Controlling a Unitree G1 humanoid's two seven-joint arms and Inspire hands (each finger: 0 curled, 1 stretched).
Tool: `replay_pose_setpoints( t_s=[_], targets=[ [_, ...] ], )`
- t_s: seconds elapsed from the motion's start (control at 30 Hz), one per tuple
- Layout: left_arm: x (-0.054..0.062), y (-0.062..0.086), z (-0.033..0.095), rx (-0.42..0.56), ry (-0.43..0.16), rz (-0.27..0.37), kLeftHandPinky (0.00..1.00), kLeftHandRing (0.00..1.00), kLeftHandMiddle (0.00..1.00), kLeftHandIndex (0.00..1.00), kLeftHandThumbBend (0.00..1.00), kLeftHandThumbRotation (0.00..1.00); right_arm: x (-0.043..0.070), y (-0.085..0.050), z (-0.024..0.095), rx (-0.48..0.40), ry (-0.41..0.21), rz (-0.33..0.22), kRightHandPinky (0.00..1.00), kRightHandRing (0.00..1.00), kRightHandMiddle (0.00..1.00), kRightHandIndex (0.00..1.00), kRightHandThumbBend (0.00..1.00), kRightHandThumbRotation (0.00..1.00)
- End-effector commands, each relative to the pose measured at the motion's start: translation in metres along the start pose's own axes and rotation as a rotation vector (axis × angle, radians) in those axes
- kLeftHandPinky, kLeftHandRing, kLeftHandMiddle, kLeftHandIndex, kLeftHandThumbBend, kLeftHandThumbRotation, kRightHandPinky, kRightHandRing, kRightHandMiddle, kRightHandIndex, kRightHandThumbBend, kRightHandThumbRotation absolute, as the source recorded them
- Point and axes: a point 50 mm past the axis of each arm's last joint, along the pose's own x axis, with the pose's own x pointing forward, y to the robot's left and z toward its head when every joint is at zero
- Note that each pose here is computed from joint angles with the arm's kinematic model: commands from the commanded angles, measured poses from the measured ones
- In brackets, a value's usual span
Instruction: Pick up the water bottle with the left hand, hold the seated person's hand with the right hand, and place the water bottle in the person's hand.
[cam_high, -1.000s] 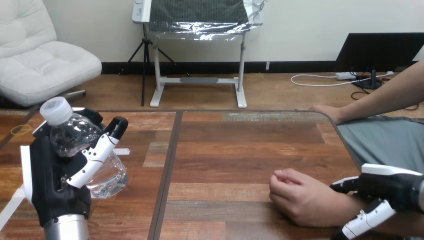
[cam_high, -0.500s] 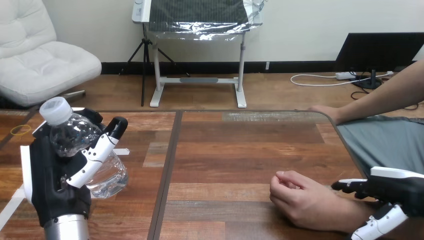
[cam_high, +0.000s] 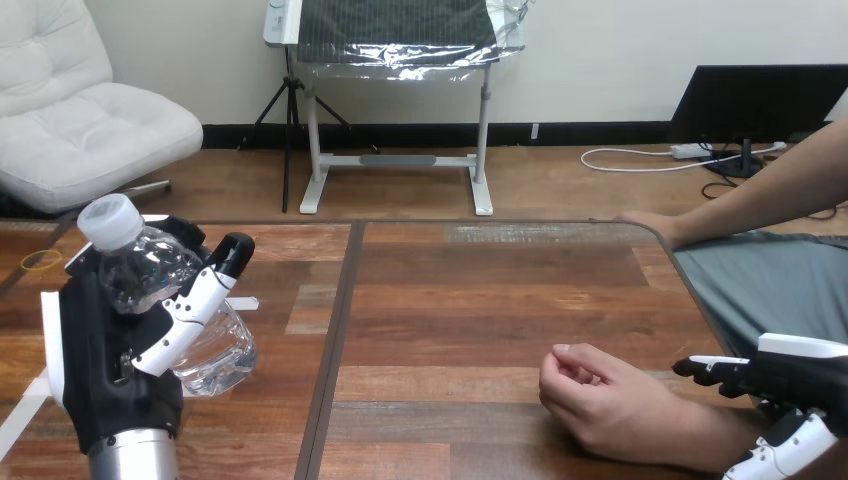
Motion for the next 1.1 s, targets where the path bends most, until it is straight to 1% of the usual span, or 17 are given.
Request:
replay_pose_setpoints(
  t_s=[0.0, 0.23, 0.5, 0.77, 1.07],
  targets=[
    [0.015, -0.013, 0.019, -0.044, -0.116, -0.038, 0.21, 0.27, 0.32, 0.37, 0.54, 0.0, -0.012, -0.008, 0.004, -0.028, 0.0, -0.024, 0.89, 1.0, 1.0, 1.0, 0.99, 0.24],
    [0.015, -0.014, 0.018, -0.048, -0.11, -0.031, 0.21, 0.27, 0.32, 0.36, 0.56, 0.0, -0.01, -0.007, 0.005, -0.042, 0.007, -0.021, 0.89, 1.0, 1.0, 0.99, 1.0, 0.17],
    [0.016, -0.015, 0.018, -0.06, -0.112, -0.032, 0.21, 0.27, 0.32, 0.36, 0.56, 0.0, -0.005, -0.004, 0.005, -0.078, 0.016, -0.019, 0.9, 1.0, 0.99, 0.97, 1.0, 0.13],
    [0.016, -0.014, 0.018, -0.066, -0.112, -0.034, 0.21, 0.27, 0.32, 0.36, 0.55, 0.0, 0.001, -0.002, 0.004, -0.078, 0.016, -0.005, 0.86, 0.98, 0.98, 0.96, 1.0, 0.08],
    [0.016, -0.013, 0.019, -0.071, -0.113, -0.036, 0.21, 0.26, 0.32, 0.36, 0.55, 0.0, 0.013, 0.005, 0.001, -0.095, 0.017, -0.004, 0.81, 0.96, 0.97, 0.94, 1.0, 0.08]
  ],
)
